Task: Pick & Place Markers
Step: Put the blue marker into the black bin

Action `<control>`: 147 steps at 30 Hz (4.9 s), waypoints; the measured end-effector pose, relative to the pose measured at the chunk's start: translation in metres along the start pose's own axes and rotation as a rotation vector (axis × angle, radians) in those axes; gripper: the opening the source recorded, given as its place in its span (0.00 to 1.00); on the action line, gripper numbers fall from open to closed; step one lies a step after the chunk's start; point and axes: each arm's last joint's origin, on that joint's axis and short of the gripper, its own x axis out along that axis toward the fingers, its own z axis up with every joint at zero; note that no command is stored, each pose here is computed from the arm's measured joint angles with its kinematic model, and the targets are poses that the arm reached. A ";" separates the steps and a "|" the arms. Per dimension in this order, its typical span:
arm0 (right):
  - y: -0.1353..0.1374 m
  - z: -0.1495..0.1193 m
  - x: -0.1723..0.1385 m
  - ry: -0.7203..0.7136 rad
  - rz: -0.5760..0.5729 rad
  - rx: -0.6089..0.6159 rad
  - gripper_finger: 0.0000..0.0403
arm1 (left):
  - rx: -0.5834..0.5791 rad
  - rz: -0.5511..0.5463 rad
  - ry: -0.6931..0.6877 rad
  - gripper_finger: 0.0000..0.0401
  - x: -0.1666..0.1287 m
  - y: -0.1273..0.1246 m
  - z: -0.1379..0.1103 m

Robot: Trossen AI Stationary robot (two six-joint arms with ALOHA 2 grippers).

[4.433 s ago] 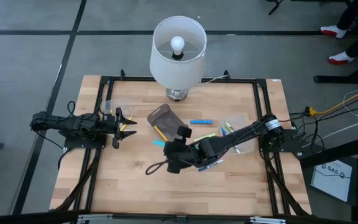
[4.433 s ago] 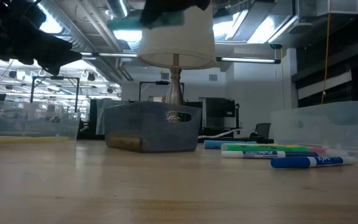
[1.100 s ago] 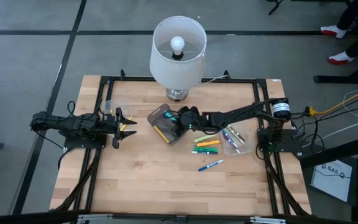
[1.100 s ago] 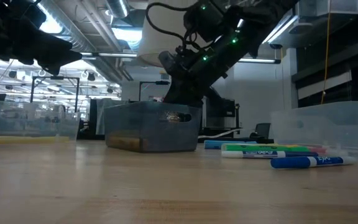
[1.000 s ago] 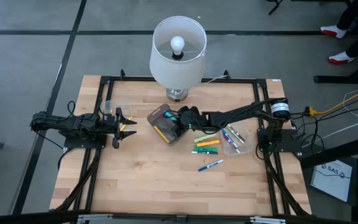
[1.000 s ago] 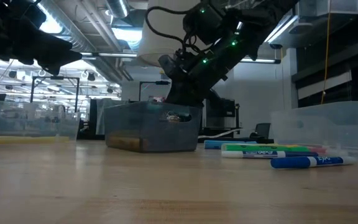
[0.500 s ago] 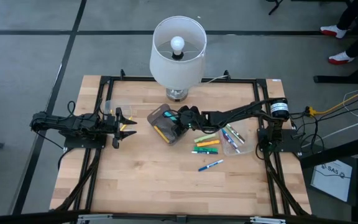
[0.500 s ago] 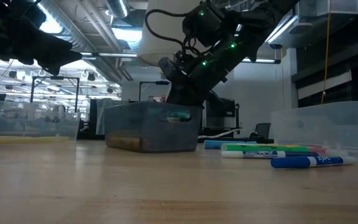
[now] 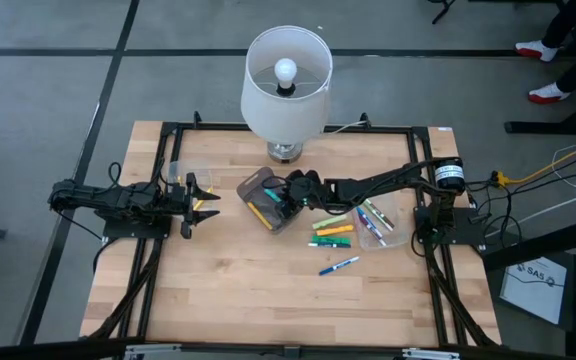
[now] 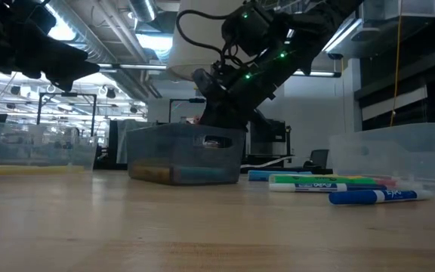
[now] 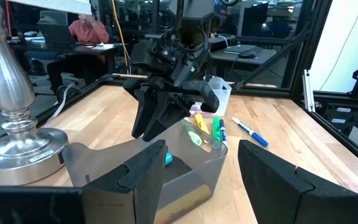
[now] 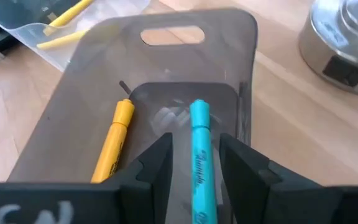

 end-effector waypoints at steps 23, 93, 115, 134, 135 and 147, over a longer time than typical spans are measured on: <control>0.022 0.023 -0.060 -0.038 0.163 -0.586 0.33 | 0.000 0.000 0.001 0.49 0.000 0.000 0.000; -0.072 -0.007 -0.018 0.594 -0.023 -0.770 0.54 | 0.000 0.000 0.000 0.49 0.000 0.000 0.000; -0.088 -0.026 0.007 0.718 0.076 -0.607 0.27 | 0.000 0.000 0.000 0.49 0.000 0.000 0.000; -0.076 -0.023 -0.003 0.690 0.045 -0.540 0.16 | 0.000 0.000 0.001 0.49 0.000 0.000 0.000; -0.075 -0.022 -0.004 0.682 0.044 -0.539 0.16 | 0.000 0.000 0.000 0.49 0.000 0.000 0.000; -0.052 -0.018 -0.026 0.635 0.103 -0.553 0.16 | 0.000 0.000 0.001 0.49 0.000 0.000 0.000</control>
